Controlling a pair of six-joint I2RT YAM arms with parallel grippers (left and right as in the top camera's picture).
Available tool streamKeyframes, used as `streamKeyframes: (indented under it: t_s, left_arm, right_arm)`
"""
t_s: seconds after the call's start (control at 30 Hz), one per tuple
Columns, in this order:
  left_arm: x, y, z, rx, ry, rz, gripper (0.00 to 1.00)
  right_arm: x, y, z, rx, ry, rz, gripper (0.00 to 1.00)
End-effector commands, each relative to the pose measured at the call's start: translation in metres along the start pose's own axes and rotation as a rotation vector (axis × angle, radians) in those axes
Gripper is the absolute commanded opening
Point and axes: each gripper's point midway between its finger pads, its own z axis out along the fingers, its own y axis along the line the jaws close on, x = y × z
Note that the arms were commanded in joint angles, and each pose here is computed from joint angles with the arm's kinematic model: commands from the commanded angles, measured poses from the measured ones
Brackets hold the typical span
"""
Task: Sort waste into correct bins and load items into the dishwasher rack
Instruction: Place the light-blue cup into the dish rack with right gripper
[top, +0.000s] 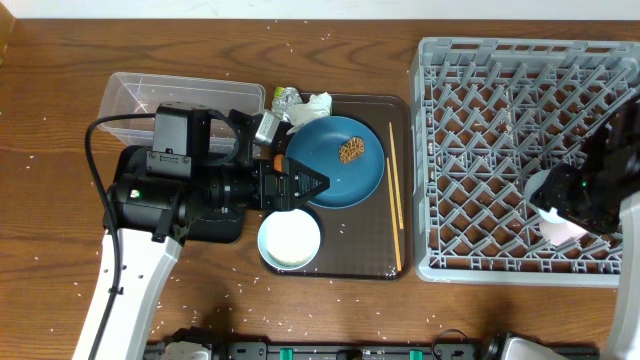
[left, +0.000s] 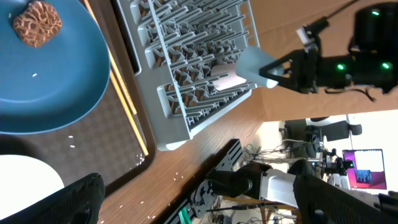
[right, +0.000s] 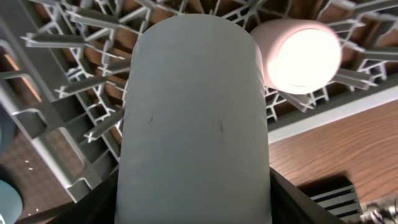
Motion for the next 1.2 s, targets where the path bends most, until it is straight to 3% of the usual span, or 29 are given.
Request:
streamKeyframes:
  t_s: [0.0,0.63,0.67,0.77,0.8,0.97,1.17]
  left_arm:
    - [-0.002,-0.004,-0.003,-0.005,-0.010,0.026,0.98]
    - [-0.001,-0.004,-0.003,-0.005,-0.008,0.023,0.98]
    - [-0.001,-0.003,-0.003,-0.005,-0.009,0.023,0.98]
    - [-0.001,-0.003,-0.003,-0.005,-0.009,0.024,0.98]
    - [-0.001,-0.003,-0.003,-0.005,-0.009,0.023,0.98]
    - [-0.001,-0.003,-0.003,-0.005,-0.009,0.024,0.98]
    - [-0.006,0.013,-0.004,-0.100,-0.036,0.022,0.98]
  right_arm:
    - [0.000,0.015,0.007,-0.090,0.045,-0.028,0.55]
    - [0.025,0.002,0.032,-0.028,0.191,-0.034,0.58]
    - [0.025,0.002,0.033,-0.028,0.194,-0.034,0.61]
    - [0.025,0.002,0.034,-0.027,0.192,-0.026,0.88]
    - [0.024,0.002,0.034,-0.027,0.189,-0.026,0.91]
    - [0.019,0.011,0.030,-0.079,0.171,-0.026,0.91]
    - [0.005,0.064,-0.020,-0.369,-0.003,-0.174,0.88]
